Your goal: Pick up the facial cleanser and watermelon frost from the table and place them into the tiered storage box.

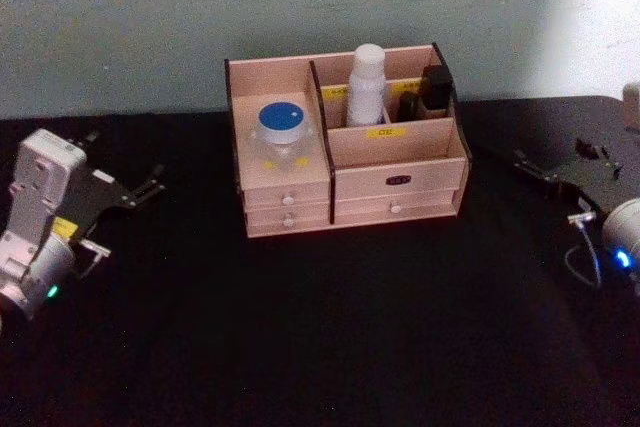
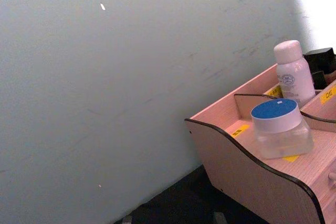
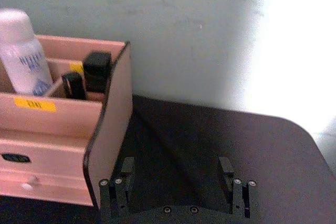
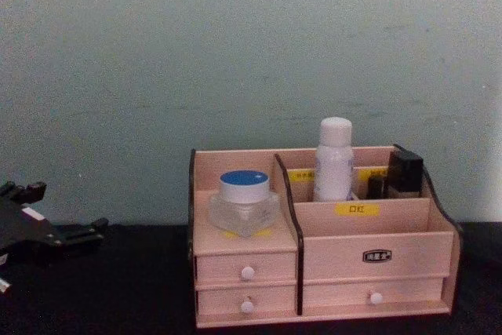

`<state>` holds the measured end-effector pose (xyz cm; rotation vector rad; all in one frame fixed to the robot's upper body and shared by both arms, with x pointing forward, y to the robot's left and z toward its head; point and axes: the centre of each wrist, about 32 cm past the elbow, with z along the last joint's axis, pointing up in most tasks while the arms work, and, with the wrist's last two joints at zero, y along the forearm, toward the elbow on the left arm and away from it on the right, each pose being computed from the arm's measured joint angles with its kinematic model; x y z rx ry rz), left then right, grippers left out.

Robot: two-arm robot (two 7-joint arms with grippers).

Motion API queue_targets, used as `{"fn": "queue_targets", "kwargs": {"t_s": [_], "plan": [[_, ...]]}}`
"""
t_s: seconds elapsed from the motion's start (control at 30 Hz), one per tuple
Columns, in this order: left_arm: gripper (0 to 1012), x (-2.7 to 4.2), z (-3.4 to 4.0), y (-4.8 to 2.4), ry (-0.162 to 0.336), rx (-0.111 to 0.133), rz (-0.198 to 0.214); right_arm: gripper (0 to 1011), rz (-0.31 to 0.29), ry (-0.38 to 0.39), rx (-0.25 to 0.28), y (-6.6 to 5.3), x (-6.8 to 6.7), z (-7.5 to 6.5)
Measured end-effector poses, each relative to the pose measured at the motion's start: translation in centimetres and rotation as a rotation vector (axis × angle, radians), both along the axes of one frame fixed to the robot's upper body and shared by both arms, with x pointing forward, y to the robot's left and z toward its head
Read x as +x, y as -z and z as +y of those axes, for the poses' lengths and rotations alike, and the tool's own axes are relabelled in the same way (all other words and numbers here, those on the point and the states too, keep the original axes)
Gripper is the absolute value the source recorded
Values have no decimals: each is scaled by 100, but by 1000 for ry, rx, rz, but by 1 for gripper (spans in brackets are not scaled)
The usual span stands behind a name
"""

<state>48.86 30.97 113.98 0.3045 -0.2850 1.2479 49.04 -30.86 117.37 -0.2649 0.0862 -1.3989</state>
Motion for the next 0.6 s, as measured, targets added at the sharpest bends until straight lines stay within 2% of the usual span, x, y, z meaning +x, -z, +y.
{"fn": "queue_targets", "kwargs": {"t_s": [0.17, 0.27, 0.6], "plan": [[1001, 0, 0, 0, 0, 0, 0, 1003, 19, 16, -12, 111, 10, 50], [1001, 0, 0, 0, 0, 0, 0, 1002, 26, 19, -11, 137, 17, 66], [1001, 0, 0, 0, 0, 0, 0, 1002, 23, 17, -13, 124, 17, 59]]}}
